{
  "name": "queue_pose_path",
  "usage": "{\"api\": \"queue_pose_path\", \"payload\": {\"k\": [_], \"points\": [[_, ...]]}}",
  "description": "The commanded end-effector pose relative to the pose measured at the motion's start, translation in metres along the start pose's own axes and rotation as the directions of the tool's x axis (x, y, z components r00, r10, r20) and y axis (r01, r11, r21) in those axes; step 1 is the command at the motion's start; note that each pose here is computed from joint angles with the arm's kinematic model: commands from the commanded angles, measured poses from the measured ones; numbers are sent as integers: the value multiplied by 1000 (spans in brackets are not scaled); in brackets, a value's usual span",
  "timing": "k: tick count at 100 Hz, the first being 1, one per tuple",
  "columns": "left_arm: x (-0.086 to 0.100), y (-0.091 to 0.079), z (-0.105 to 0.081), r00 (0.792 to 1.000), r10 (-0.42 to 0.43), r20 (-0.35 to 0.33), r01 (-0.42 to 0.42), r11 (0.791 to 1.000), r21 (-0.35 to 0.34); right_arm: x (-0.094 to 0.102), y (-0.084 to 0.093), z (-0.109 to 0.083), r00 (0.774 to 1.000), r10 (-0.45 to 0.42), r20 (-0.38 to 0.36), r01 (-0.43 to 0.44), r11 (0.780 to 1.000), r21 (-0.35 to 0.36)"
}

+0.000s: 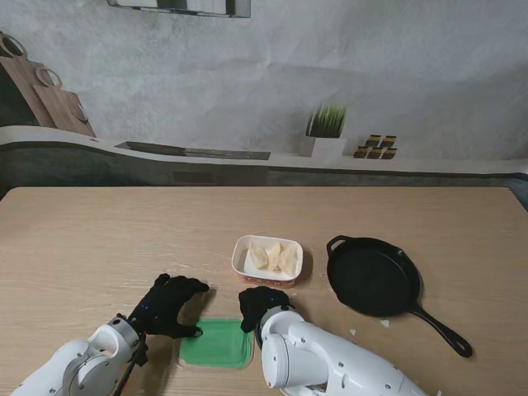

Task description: Load dumplings into a food container

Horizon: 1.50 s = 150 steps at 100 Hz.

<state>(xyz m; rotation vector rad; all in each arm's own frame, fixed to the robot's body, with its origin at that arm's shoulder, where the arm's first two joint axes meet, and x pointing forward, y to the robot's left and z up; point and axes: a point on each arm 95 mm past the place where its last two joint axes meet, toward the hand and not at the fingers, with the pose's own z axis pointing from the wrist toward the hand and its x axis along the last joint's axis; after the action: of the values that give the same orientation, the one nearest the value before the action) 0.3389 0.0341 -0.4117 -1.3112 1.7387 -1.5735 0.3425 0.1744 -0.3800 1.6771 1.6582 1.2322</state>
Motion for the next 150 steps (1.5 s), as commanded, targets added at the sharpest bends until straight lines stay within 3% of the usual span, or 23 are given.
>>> {"api": "queue_pose_path", "payload": {"k": [1, 24, 38, 57, 87, 101, 126, 150], "points": [[0, 7, -2, 1000, -5, 4, 5, 1000, -24, 9, -9, -5, 999, 11, -36, -11, 1000, 21], [-2, -5, -11, 1000, -6, 3, 6, 1000, 21, 2, 0, -10, 999, -6, -53, 5, 1000, -17], [-6, -18, -26, 999, 27, 20, -28, 998, 59, -13, 7, -23, 998, -33, -49, 33, 999, 13], [-10, -23, -45, 998, -2, 69, -3, 997, 78, -26, 6, -36, 999, -44, -3, 44, 997, 68], [-7, -6, -54, 995, -45, 85, 53, 994, -98, -19, -9, -35, 998, 14, 60, -24, 985, 170], [-1, -2, -50, 997, -27, 68, 37, 986, -164, -10, -11, -37, 995, 66, 77, -82, 970, 229], [6, 5, -41, 998, -18, 55, 28, 981, -191, 8, -8, -43, 975, 186, 124, -215, 929, 302], [8, 8, -39, 999, -3, 45, 11, 981, -194, 17, -1, -49, 916, 362, 172, -398, 869, 293]]}}
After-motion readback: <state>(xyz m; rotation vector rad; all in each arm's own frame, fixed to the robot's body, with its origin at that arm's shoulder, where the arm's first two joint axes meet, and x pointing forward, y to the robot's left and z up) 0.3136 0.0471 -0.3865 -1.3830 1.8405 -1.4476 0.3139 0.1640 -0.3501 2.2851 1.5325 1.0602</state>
